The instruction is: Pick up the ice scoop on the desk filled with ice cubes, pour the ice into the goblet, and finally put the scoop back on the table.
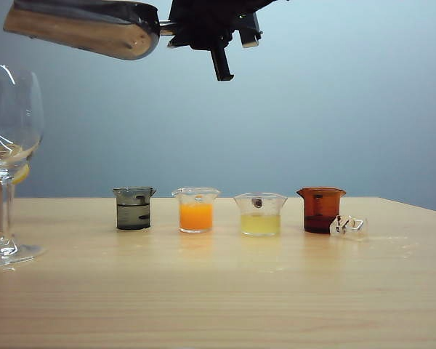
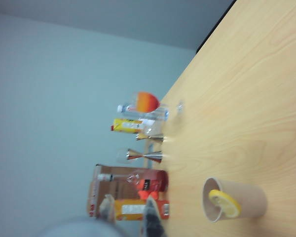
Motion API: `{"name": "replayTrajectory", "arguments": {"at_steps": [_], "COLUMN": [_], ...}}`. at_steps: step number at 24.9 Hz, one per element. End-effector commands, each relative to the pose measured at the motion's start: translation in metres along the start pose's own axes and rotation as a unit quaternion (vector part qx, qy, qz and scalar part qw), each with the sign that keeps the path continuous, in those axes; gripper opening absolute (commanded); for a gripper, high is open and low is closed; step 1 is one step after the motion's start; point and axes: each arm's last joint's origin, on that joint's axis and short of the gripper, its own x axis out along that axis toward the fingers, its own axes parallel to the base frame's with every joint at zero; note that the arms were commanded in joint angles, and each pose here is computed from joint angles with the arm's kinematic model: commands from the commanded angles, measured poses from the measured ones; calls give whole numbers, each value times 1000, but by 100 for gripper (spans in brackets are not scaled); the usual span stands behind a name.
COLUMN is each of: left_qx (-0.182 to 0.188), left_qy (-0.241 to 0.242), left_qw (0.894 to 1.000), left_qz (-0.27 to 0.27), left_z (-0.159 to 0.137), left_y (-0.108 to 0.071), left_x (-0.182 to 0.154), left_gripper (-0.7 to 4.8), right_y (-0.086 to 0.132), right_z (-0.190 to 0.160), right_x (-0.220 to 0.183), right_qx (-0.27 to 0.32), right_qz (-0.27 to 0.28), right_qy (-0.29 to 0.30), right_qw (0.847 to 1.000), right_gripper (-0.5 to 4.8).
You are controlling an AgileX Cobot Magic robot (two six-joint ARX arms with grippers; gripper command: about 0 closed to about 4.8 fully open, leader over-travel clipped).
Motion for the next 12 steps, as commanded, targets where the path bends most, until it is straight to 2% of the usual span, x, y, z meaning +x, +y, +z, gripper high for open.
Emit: {"name": "replayTrajectory", "arguments": {"at_steps": [1,12], "left_qx": [5,5], "left_qy": [-11,-11], "left_qw": [1000,1000], "left_qz": [-7,-8], "left_z": [2,2], "left_y": [-1,-1], "left_x": [-1,-1], "left_gripper": [-6,-6], "right_y": [12,13], "right_z": [1,-6], "right_x": [3,11], "right_qx": [-15,-47], "right_qz": [18,-5], "right_qy": [-5,-15], "right_qw": [1000,999], "right_gripper": [-6,-6]}}
